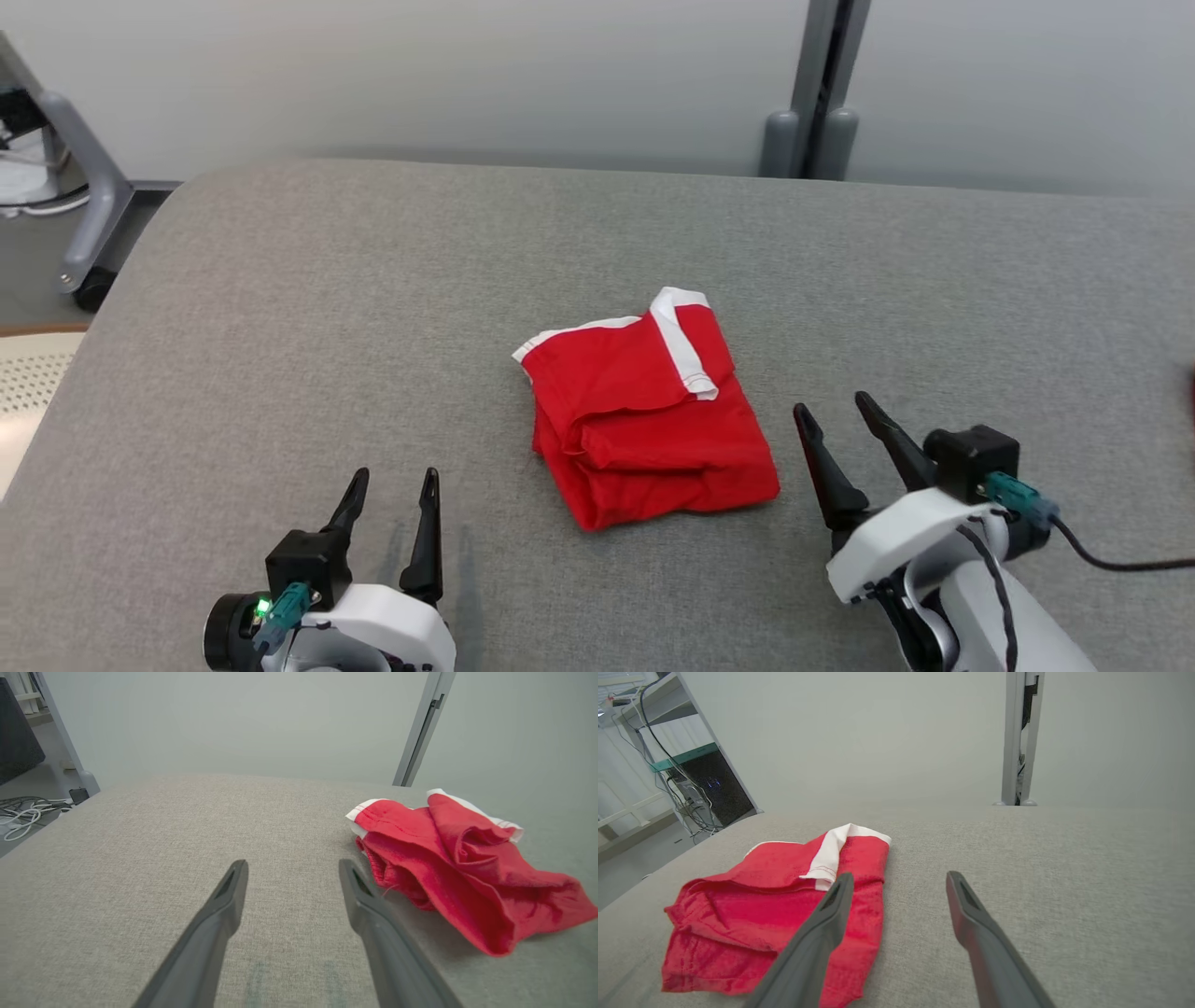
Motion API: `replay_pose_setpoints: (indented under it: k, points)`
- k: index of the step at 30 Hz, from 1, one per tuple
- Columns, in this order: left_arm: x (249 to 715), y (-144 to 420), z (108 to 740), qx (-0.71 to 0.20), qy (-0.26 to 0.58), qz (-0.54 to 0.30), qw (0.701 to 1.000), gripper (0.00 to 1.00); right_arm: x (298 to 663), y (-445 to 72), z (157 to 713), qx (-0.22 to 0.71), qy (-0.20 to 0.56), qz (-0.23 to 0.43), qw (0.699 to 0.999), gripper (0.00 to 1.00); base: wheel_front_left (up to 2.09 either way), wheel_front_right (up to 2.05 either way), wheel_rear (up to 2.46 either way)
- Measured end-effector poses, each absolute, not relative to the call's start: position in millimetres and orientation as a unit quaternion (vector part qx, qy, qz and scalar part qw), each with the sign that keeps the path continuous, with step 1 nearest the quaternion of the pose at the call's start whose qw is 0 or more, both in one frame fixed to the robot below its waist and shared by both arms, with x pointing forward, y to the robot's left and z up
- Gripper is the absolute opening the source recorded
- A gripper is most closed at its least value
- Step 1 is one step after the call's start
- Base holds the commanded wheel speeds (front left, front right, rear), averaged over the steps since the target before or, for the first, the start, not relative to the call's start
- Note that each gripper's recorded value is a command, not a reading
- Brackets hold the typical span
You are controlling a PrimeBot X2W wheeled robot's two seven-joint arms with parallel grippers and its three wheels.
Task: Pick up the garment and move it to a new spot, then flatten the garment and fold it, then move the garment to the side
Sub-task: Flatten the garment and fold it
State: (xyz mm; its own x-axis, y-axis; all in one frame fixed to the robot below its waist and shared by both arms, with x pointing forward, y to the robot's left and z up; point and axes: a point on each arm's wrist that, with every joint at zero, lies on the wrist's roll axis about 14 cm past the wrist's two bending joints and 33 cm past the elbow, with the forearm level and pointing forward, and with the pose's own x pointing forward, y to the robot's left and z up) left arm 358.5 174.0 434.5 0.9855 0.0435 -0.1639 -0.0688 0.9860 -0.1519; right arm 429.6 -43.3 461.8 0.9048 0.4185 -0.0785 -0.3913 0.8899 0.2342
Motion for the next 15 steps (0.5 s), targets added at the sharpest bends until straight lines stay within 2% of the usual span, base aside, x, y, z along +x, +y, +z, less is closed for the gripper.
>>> replay_pose_setpoints:
  k: [11, 15]
  points:
    - [346.1, 200.8, 425.6, -0.087, 0.094, 0.074, 0.989, 1.00, 448.5, 27.0, 433.4, 0.066, 0.121, 0.303, 0.943, 1.00, 0.00, 0.00, 0.00]
    - [343.9, 206.2, 421.4, -0.089, 0.101, 0.084, 0.987, 1.00, 453.1, 34.1, 425.3, 0.059, 0.131, 0.311, 0.940, 0.90, 0.00, 0.00, 0.00]
